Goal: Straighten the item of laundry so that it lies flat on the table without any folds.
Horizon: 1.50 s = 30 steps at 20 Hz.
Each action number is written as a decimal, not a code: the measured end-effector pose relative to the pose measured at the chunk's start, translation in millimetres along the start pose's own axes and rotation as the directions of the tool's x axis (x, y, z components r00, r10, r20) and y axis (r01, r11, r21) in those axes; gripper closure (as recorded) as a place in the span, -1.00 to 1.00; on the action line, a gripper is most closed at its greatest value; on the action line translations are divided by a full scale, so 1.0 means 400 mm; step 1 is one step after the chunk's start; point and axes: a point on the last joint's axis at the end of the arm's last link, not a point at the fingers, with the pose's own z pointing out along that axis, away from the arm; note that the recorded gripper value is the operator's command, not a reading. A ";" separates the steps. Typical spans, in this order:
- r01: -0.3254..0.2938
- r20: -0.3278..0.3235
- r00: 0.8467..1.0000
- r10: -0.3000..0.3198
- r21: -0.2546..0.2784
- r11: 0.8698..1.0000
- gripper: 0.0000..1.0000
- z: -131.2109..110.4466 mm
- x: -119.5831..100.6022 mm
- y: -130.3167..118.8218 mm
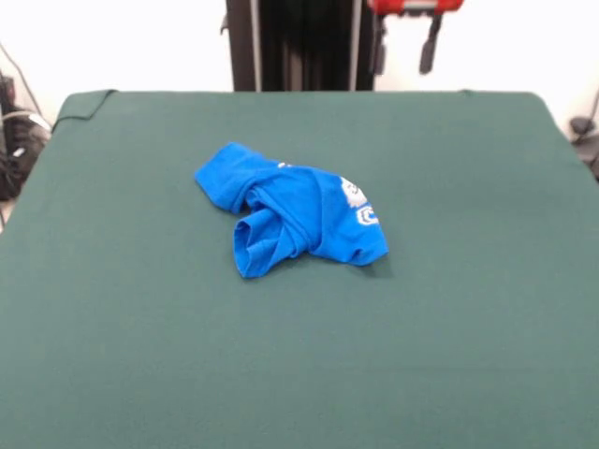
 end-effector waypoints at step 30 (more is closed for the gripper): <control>0.106 0.051 0.992 -0.112 0.098 0.990 -1.00 0.159 -0.233 -0.136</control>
